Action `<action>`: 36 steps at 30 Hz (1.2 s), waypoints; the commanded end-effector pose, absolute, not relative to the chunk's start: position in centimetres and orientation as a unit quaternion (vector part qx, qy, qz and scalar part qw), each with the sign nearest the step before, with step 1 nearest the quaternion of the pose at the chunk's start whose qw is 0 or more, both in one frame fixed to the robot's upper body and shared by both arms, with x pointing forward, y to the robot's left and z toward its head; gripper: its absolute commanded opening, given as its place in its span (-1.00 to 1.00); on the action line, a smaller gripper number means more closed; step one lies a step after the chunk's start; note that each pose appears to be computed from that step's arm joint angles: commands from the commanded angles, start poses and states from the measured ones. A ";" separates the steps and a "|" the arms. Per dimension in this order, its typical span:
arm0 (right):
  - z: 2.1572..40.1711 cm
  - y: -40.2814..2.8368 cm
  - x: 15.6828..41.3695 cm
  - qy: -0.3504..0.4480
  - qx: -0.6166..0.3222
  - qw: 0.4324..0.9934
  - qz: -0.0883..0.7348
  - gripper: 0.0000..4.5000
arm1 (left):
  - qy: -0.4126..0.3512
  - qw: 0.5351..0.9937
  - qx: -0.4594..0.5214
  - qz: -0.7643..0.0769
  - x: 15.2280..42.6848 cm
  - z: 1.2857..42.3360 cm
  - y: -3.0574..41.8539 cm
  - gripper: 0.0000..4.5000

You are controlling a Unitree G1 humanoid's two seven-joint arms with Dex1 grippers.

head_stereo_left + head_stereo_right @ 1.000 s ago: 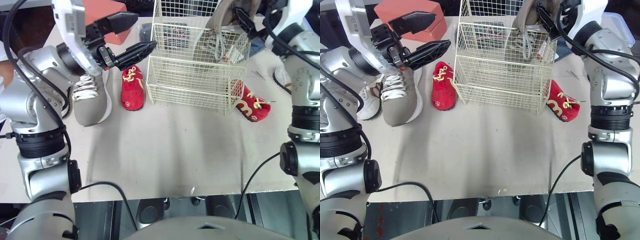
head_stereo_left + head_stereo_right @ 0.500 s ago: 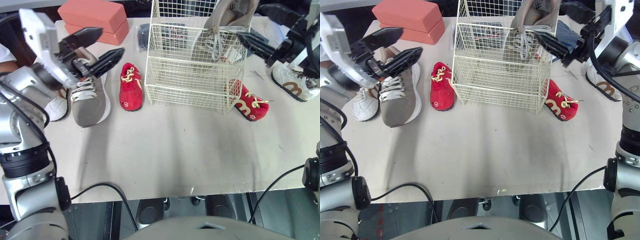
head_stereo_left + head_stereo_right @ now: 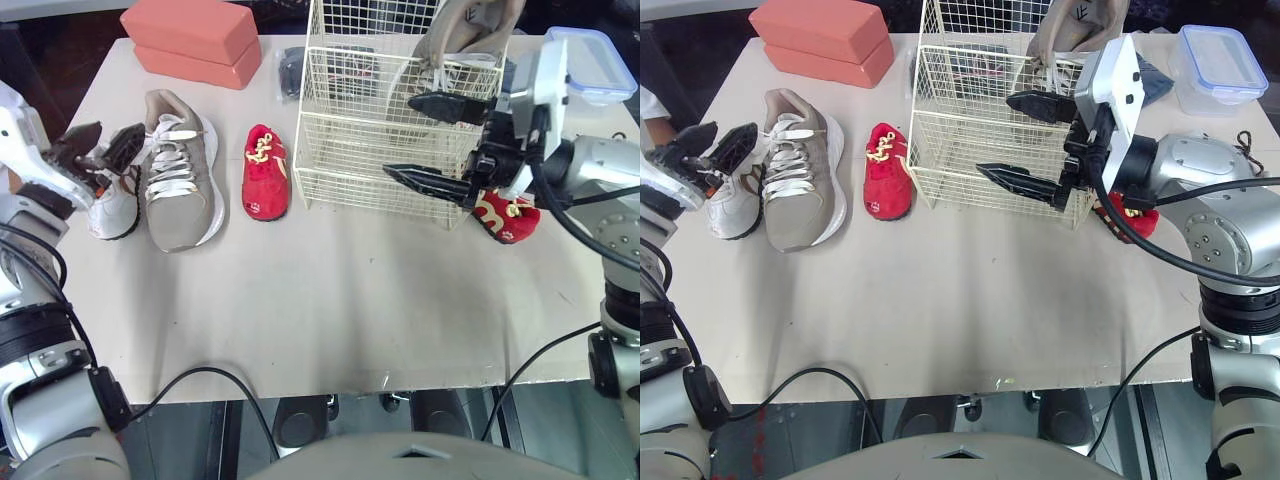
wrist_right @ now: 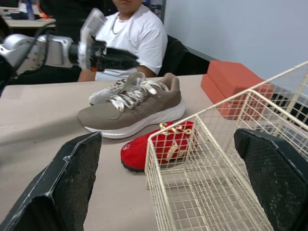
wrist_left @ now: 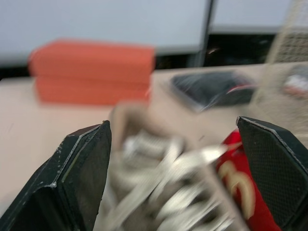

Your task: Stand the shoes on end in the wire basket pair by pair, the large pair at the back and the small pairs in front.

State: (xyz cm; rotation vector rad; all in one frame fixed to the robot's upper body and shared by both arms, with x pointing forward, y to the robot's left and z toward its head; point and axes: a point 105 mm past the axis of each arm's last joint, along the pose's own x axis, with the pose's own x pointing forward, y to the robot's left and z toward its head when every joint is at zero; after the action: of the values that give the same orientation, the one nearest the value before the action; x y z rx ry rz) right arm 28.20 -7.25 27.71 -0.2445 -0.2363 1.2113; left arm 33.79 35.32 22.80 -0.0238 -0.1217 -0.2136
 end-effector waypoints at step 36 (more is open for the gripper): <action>28.3 -6.5 28.5 -0.152 -0.148 0.807 0.550 0.93 | 0.219 0.952 -0.122 -0.179 35.0 18.5 37.1 1.00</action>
State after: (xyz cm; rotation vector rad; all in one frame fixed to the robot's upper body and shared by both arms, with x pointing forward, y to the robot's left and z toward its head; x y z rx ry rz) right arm 28.97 -6.60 27.27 -0.2977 -0.2706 1.1721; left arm 35.52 36.44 17.96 -0.2730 0.4291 -0.3739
